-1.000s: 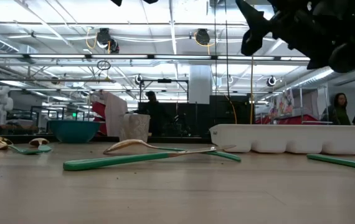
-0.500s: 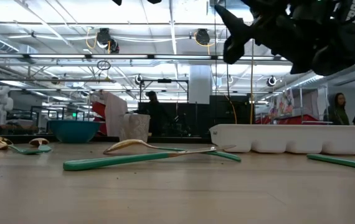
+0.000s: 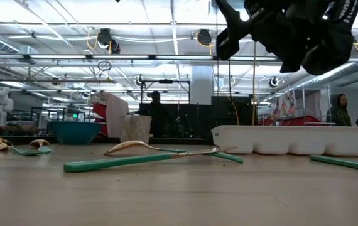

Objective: Sort silverware
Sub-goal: Put the green fork into the white silverware organizer

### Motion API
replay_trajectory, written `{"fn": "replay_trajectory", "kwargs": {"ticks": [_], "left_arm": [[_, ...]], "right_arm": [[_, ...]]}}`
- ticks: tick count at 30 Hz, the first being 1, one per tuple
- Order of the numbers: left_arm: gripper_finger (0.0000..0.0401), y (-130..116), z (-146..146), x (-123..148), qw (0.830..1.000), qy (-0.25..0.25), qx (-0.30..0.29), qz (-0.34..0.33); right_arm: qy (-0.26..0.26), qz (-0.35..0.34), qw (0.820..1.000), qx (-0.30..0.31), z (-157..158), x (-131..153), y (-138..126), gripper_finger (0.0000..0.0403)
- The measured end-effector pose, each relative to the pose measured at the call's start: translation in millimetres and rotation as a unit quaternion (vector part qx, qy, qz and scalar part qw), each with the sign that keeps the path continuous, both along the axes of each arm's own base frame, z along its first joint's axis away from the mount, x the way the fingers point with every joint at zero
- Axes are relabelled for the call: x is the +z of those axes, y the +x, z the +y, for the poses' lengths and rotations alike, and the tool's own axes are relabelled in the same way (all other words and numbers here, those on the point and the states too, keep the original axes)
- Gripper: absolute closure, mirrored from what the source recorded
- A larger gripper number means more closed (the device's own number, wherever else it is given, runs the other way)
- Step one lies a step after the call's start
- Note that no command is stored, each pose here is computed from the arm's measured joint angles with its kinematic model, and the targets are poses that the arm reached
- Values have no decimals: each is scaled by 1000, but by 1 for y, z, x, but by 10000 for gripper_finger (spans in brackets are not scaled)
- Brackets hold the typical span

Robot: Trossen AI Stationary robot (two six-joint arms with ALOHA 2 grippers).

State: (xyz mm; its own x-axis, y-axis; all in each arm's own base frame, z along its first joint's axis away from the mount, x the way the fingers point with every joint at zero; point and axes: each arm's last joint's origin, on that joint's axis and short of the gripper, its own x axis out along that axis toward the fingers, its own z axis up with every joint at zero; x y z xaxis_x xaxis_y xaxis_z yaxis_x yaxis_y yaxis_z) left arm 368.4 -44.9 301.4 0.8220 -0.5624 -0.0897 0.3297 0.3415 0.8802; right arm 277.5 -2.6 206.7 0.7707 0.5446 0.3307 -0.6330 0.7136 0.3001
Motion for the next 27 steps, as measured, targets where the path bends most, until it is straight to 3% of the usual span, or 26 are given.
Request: {"fn": "replay_trajectory", "kwargs": {"ticks": [8,15,27], "left_arm": [[389,0,0,0,1000,0,1,0],[390,1,3,0,1000,2,23,1],[390,1,3,0,1000,-4,27,4]], "right_arm": [[-15,-10,1000,13,8,0,0,238],[-46,-16,995,87,19,1,-4,238],[-51,6,997,54,8,-5,-3,238]]}}
